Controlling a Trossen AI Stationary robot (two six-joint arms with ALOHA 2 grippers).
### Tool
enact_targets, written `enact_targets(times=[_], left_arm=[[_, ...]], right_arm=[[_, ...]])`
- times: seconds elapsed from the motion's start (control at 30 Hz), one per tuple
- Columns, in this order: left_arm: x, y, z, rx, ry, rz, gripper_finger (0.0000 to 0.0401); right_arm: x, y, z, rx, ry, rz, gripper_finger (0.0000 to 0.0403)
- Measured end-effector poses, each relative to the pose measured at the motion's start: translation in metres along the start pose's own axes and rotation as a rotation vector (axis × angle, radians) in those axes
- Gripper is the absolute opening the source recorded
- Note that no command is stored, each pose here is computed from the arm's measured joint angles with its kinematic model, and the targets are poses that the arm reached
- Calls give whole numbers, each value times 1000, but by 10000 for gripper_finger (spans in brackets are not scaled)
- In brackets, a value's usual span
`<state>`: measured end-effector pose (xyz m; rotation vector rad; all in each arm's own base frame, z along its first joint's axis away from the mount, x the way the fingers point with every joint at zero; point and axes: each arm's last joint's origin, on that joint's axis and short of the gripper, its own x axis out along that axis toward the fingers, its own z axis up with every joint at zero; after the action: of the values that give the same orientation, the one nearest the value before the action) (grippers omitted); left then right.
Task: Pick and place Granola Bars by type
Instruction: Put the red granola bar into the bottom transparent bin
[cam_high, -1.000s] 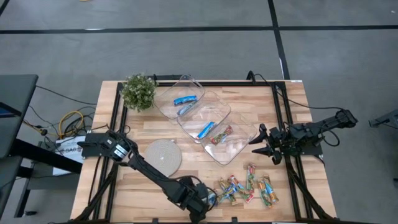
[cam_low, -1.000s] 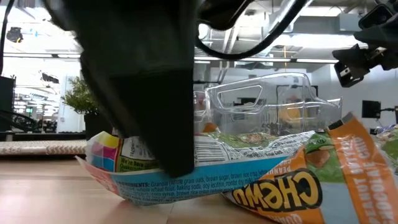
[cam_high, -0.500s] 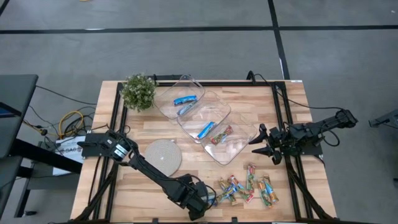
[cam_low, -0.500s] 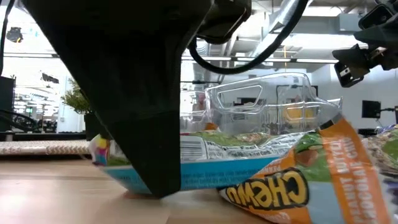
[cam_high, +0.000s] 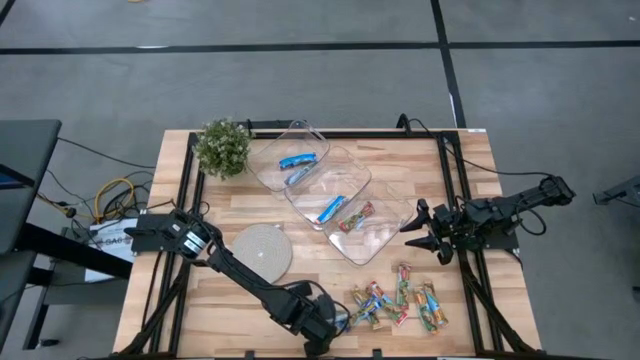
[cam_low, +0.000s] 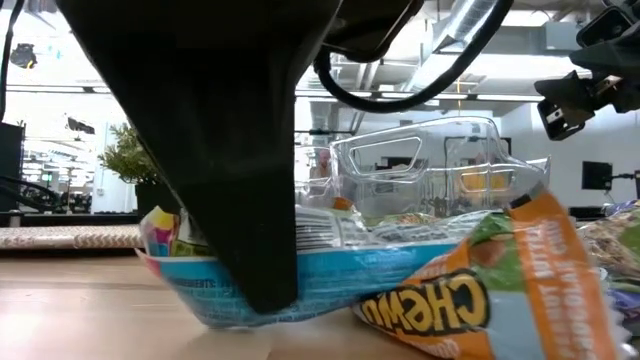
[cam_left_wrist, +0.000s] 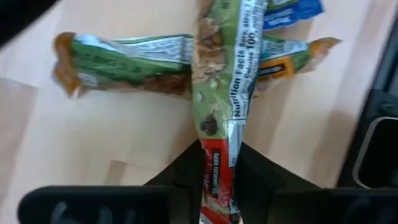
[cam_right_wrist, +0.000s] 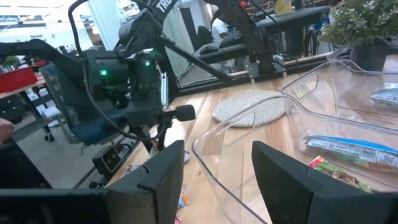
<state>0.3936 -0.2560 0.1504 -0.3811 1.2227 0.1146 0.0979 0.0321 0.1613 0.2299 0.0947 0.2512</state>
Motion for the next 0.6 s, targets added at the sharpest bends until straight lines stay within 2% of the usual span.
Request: enact_targets(times=[0.33,0.6], left_arm=[[-12,-10,9,10,-37,-45,55],[-40,-19,22,19,-91,2,55]], right_arm=[[0,0,0,0,1,0,184],[0,0,0,0,0,0,184]])
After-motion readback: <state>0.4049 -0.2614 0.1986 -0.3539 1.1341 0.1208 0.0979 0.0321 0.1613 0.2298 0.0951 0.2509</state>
